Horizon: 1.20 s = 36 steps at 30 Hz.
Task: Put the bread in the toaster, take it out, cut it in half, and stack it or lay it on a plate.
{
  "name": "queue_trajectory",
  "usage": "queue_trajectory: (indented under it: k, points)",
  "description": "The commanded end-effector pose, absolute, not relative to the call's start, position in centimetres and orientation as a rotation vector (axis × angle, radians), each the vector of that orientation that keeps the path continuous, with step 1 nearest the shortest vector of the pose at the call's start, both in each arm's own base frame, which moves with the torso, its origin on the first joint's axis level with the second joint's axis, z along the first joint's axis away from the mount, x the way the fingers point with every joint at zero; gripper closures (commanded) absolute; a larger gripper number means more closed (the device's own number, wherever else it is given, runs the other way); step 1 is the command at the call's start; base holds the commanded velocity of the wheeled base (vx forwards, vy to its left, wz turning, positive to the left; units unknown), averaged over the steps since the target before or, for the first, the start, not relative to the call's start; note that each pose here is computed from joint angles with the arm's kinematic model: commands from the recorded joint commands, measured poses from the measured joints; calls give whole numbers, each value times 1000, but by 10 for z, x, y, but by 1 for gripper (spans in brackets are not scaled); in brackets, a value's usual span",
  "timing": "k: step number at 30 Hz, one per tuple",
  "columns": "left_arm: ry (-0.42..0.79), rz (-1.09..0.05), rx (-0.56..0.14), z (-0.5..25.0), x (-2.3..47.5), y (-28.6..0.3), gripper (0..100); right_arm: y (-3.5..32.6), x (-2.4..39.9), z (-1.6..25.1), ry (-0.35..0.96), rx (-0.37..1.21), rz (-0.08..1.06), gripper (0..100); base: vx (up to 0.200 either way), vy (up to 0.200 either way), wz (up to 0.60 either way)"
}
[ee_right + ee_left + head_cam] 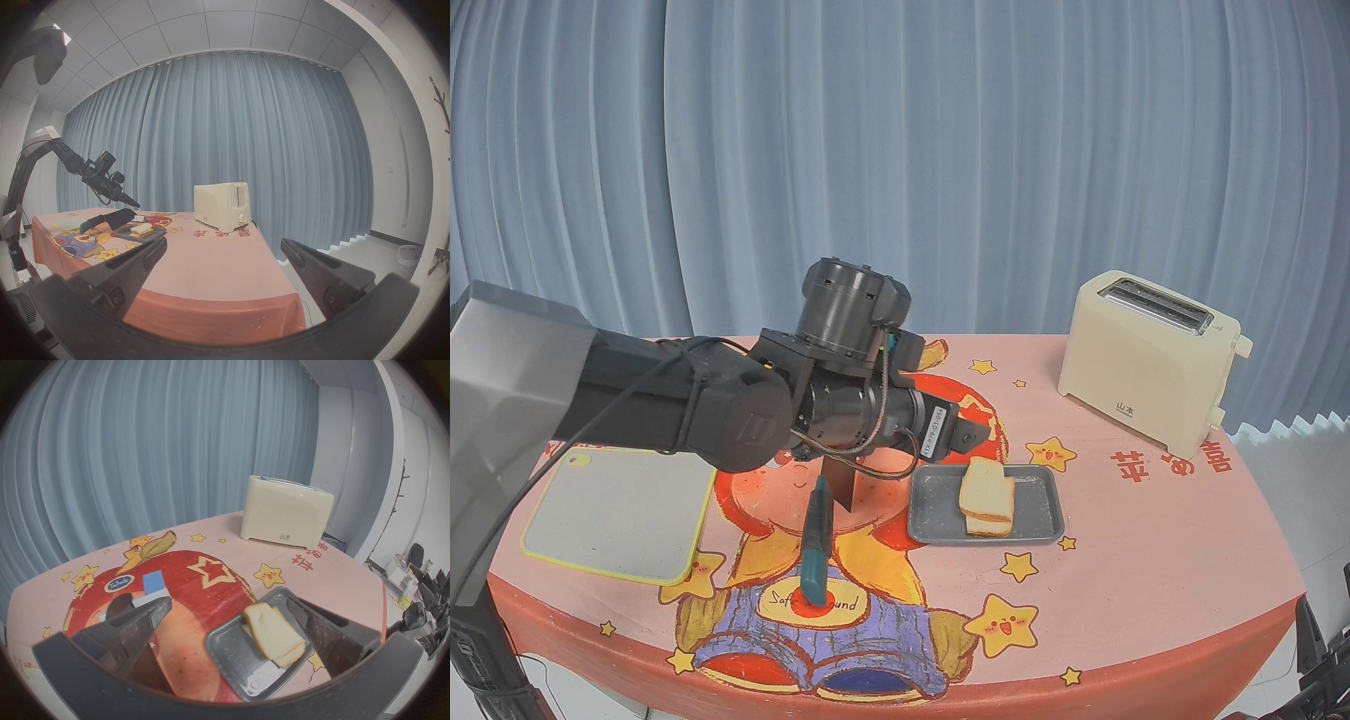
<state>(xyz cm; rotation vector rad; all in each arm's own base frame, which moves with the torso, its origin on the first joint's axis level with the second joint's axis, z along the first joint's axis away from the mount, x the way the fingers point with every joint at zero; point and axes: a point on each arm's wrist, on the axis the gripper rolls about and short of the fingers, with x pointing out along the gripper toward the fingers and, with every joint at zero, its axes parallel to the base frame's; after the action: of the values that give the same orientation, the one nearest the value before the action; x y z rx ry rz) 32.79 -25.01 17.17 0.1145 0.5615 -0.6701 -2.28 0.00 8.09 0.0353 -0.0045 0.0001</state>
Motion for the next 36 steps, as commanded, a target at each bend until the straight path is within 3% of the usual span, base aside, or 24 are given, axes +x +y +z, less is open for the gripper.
queue_trajectory:
  k: [1, 19, 36]
  points:
    - [539, -656, 102, 183, 326, -240, 0, 0, -23, 76, -5, 35, 0, 0, 0, 0, 0]
    - [514, -568, 67, 205, 318, -190, 0, 0, -23, 76, -5, 35, 0, 0, 0, 0, 0]
    - [511, -374, 26, 216, 307, -104, 0, 0, -23, 76, -5, 35, 0, 0, 0, 0, 0]
